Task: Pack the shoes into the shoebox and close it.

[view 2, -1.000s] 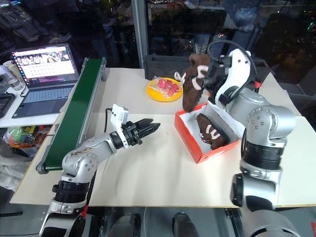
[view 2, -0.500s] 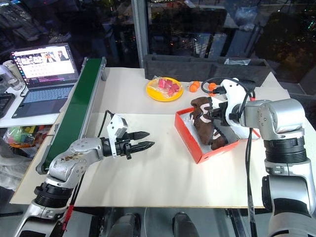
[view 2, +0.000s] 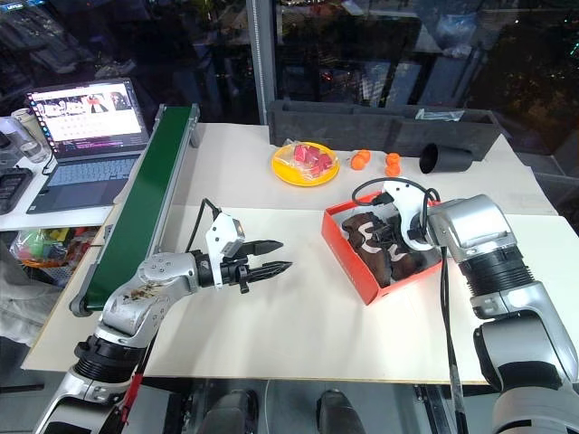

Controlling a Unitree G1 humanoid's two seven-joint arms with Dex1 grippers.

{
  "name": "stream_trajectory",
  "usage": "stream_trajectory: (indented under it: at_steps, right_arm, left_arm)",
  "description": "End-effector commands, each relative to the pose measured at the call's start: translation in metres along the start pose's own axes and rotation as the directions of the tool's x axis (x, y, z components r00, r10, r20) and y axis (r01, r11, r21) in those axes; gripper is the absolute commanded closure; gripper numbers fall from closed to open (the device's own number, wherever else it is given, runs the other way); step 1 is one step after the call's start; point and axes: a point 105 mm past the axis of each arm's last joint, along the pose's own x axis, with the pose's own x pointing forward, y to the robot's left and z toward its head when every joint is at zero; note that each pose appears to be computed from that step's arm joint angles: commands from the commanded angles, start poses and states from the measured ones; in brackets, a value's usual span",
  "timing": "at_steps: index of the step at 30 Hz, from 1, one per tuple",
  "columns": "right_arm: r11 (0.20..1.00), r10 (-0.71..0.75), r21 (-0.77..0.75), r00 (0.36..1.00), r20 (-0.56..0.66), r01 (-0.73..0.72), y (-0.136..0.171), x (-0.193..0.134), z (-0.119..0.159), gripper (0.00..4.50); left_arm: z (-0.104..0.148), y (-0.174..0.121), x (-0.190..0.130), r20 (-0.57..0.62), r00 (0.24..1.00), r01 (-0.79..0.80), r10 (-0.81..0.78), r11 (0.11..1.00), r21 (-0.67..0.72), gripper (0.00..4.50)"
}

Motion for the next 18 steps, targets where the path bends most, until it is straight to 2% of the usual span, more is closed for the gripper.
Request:
stream_trajectory:
  at_steps: [1,5,7,10,13,16,18]
  right_arm:
    - [0.995,-0.023,-0.097,0.997,-0.077,0.015,-0.005,0.011,-0.014,4.16]
    - [0.996,-0.015,-0.094,0.997,-0.077,0.008,-0.004,0.019,-0.014,4.16]
    - [0.999,-0.02,-0.05,0.998,-0.052,0.018,-0.005,0.019,-0.01,3.33]
    - [0.999,-0.032,0.007,0.999,0.0,0.032,-0.007,0.014,0.001,2.43]
    - [0.991,-0.135,-0.005,0.986,0.096,0.136,-0.021,-0.006,0.023,1.45]
    - [0.984,-0.179,0.053,0.964,0.199,0.172,-0.023,-0.033,0.043,1.45]
    - [0.973,-0.213,0.149,0.931,0.297,0.175,-0.02,-0.062,0.057,1.45]
  left_arm:
    - [0.007,-0.003,0.003,0.026,1.0,0.009,-0.01,0.999,0.033,2.08]
    - [0.005,-0.003,0.005,0.026,1.0,0.008,-0.009,1.0,0.03,2.08]
    - [0.005,-0.003,0.006,0.026,1.0,0.007,-0.008,1.0,0.03,1.97]
    - [0.004,-0.002,0.006,0.024,1.0,0.006,-0.007,1.0,0.03,1.97]
    - [0.004,-0.001,0.004,0.022,1.0,0.005,-0.006,1.0,0.031,1.97]
    - [0.003,-0.001,0.004,0.021,1.0,0.008,-0.009,0.999,0.033,1.97]
    - [0.004,-0.001,0.005,0.019,1.0,0.014,-0.015,0.999,0.036,1.97]
